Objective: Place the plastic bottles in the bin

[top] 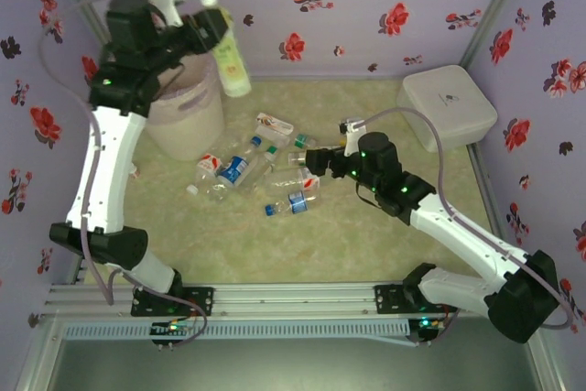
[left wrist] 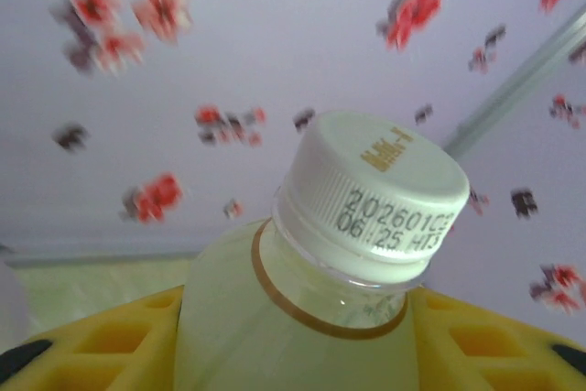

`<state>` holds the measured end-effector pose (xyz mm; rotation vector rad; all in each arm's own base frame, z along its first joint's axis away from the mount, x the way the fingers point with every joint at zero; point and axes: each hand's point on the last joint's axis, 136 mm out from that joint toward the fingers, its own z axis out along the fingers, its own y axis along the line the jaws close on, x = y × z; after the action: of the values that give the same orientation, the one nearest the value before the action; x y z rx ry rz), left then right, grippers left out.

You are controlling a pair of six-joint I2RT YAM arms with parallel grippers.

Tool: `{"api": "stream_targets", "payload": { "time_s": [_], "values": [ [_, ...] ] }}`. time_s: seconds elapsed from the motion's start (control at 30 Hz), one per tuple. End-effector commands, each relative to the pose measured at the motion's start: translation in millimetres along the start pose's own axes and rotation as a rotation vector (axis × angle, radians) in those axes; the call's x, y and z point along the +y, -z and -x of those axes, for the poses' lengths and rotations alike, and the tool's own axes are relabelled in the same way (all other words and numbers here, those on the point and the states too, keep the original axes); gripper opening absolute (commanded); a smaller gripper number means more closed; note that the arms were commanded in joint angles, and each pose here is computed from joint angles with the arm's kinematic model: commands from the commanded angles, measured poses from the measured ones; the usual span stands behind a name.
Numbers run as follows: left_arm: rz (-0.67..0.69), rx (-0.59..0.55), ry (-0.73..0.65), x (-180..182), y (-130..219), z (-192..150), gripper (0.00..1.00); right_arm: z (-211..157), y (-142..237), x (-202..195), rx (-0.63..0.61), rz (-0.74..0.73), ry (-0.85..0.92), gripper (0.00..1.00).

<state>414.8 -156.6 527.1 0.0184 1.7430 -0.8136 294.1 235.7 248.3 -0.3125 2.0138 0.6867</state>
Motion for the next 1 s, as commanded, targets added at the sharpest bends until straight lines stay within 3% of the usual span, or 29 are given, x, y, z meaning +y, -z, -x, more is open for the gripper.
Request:
{"api": "stream_targets", "payload": {
  "time_s": [0.0,0.17,0.3,0.63,0.8,0.97],
  "values": [
    [0.158,-0.048,-0.054,44.4,8.0,23.5,0.0,-5.9,4.7,-11.0,0.013,-0.048,-0.005,0.99],
    [0.368,-0.152,-0.073,109.5,17.0,62.3,0.0,-10.1,7.6,-16.0,0.032,-0.071,0.008,0.99],
    [0.51,-0.104,-0.068,170.8,6.7,63.9,0.0,-12.1,13.0,-18.9,0.035,-0.084,0.008,0.99],
    [0.612,0.229,-0.117,264.1,-52.6,-23.9,0.0,-12.9,26.2,-30.7,0.048,-0.15,0.024,0.99],
    [0.64,0.387,-0.145,287.8,-68.3,-80.3,0.0,-16.2,24.0,-33.9,0.074,-0.168,0.025,0.99],
    [0.647,0.461,-0.112,309.2,-82.0,-126.0,0.0,-18.8,21.0,-36.9,0.095,-0.185,0.017,0.99]
  ]
}}
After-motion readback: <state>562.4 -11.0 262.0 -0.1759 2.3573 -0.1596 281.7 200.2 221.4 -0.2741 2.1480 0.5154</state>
